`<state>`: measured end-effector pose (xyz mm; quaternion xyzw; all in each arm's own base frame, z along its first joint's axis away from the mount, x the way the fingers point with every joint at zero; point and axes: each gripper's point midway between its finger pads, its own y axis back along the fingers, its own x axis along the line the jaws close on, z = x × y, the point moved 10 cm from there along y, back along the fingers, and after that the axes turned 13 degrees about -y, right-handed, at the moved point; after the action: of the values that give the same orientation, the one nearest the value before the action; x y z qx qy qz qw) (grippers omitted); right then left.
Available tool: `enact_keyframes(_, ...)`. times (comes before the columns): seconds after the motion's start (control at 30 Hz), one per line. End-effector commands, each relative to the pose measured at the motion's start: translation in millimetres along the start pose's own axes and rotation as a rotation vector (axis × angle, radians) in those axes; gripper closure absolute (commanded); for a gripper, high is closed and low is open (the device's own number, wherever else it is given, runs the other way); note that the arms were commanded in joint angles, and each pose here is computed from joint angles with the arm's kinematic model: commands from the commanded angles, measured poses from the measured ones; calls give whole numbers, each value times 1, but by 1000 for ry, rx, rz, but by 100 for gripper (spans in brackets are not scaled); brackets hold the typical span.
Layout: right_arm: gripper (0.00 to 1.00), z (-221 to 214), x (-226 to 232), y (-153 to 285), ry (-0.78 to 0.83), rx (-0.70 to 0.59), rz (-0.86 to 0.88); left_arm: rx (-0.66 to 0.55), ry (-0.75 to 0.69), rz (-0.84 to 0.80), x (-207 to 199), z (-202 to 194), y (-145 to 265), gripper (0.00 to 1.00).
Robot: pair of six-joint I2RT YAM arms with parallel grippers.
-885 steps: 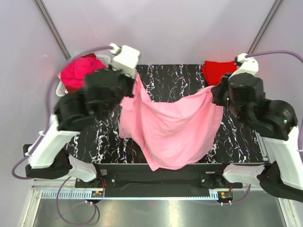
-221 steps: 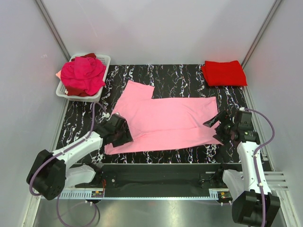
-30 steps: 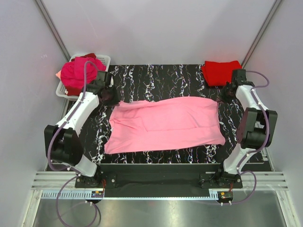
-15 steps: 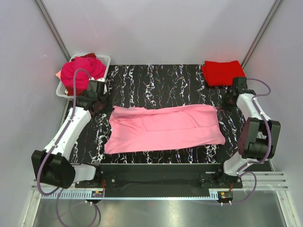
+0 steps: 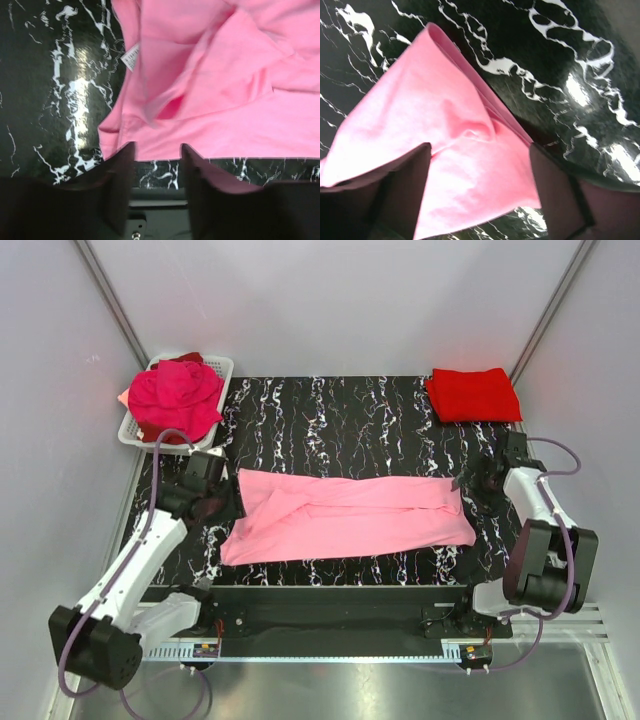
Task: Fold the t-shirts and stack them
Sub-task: Fold the tshirt
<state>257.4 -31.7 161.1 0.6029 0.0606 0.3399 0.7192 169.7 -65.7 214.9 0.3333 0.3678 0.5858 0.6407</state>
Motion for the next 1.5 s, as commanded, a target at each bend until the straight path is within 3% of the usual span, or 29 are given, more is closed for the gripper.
enact_keyframes(0.0, 7, 5, -1, 20, -11, -109, 9, -68, 30, -27, -7, -1, 21, 44)
enact_keyframes(0.1, 6, 8, 6, 40, -21, -159, 83, -97, 51, -3, -6, 0, 21, 39)
enact_keyframes(0.23, 14, -1, 26, 44, 31, -79, 262, -82, 101, 4, -9, -1, 2, 41)
enact_keyframes(0.47, 21, -25, 50, -4, 141, 136, 209, 3, 146, 28, -23, -1, -55, 50)
enact_keyframes(0.83, 36, -81, 38, -56, 150, 371, 180, 174, 115, 95, -40, 21, -149, 61)
enact_keyframes(1.0, 41, -123, 19, -40, 158, 455, 198, 153, 92, 113, -53, 84, -175, 63)
enact_keyframes(1.03, 41, -140, 19, -32, 201, 473, 193, 193, 77, 131, -53, 88, -192, 63)
enact_keyframes(1.07, 41, -154, 11, -26, 176, 491, 166, 140, 79, 116, -61, 122, -191, 63)
enact_keyframes(1.1, 41, -165, 13, -9, 200, 468, 205, 191, 67, 134, -63, 124, -217, 63)
enact_keyframes(1.13, 41, -198, 9, 3, 201, 518, 181, 99, 68, 98, -76, 168, -214, 63)
enact_keyframes(1.17, 41, -221, 8, 17, 229, 546, 209, 130, 61, 95, -80, 177, -221, 63)
enact_keyframes(1.2, 41, -240, 20, 36, 245, 576, 354, 188, 55, 87, -84, 175, -255, 63)
enact_keyframes(1.23, 41, -282, 17, 61, 306, 687, 387, 78, 52, -2, -99, 217, -247, 63)
enact_keyframes(1.27, 38, -297, 23, 71, 342, 716, 411, 126, 35, -138, -115, 213, -273, 62)
enact_keyframes(1.3, 35, -305, 26, 80, 382, 726, 407, 98, 16, -224, -126, 224, -273, 60)
enact_keyframes(1.33, 33, -316, 35, 102, 470, 727, 456, -12, -25, -310, -140, 253, -254, 55)
enact_keyframes(1.4, 26, -307, 34, 113, 496, 612, 415, -107, -80, -383, -156, 271, -224, 38)
enact_keyframes(1.43, 22, -302, 38, 123, 515, 580, 444, -90, -85, -393, -155, 263, -223, 29)
enact_keyframes(1.47, 20, -294, 41, 129, 511, 509, 468, -185, -96, -444, -159, 274, -209, 19)
